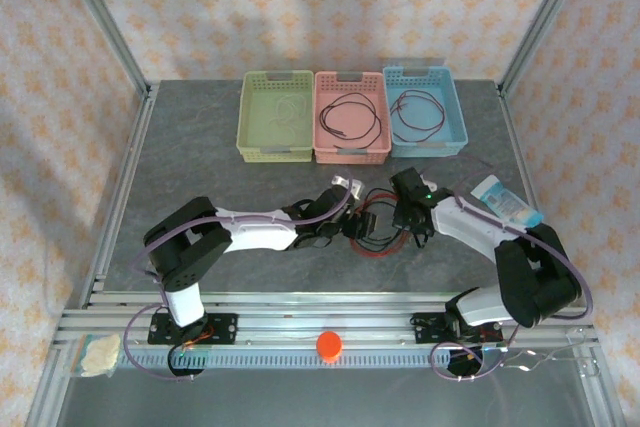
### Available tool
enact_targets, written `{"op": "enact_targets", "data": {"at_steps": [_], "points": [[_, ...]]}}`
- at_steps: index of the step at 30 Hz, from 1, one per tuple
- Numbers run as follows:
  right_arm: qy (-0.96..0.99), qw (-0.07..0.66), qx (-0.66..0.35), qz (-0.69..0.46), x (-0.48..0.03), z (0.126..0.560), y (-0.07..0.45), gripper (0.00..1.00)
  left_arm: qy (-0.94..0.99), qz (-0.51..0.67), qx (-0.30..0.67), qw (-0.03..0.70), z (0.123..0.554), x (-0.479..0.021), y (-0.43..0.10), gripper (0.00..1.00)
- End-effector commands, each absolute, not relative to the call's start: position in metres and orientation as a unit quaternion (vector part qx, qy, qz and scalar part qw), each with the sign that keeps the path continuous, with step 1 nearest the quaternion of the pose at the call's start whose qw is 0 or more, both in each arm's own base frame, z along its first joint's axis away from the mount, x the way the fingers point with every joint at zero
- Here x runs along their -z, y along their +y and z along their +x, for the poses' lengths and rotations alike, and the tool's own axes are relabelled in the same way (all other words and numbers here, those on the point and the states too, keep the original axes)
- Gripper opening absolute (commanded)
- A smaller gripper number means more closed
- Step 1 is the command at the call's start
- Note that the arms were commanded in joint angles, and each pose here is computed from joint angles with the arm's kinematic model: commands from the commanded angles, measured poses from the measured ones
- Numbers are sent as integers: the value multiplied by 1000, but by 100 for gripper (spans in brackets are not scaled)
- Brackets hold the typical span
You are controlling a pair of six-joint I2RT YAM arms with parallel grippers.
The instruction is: Untangle the cables
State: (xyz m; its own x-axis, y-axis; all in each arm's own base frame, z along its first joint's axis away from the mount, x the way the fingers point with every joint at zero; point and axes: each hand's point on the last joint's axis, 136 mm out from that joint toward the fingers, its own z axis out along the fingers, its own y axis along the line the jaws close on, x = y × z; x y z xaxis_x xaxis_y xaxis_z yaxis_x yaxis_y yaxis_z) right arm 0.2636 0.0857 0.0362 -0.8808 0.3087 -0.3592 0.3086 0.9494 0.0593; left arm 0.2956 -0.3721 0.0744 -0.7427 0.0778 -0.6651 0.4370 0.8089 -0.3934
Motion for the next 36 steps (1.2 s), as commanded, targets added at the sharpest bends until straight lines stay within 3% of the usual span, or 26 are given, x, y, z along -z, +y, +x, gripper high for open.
{"op": "enact_targets", "data": {"at_steps": [1, 27, 36], "points": [[970, 184, 11, 161, -31, 263, 80, 11, 887, 153, 278, 335, 299, -79, -380, 69], [974, 153, 7, 167, -6, 247, 79, 15, 889, 155, 270, 337, 299, -78, -377, 68], [972, 144, -9, 186, 7, 240, 81, 12, 879, 148, 250, 379, 308, -99, -366, 68]]}}
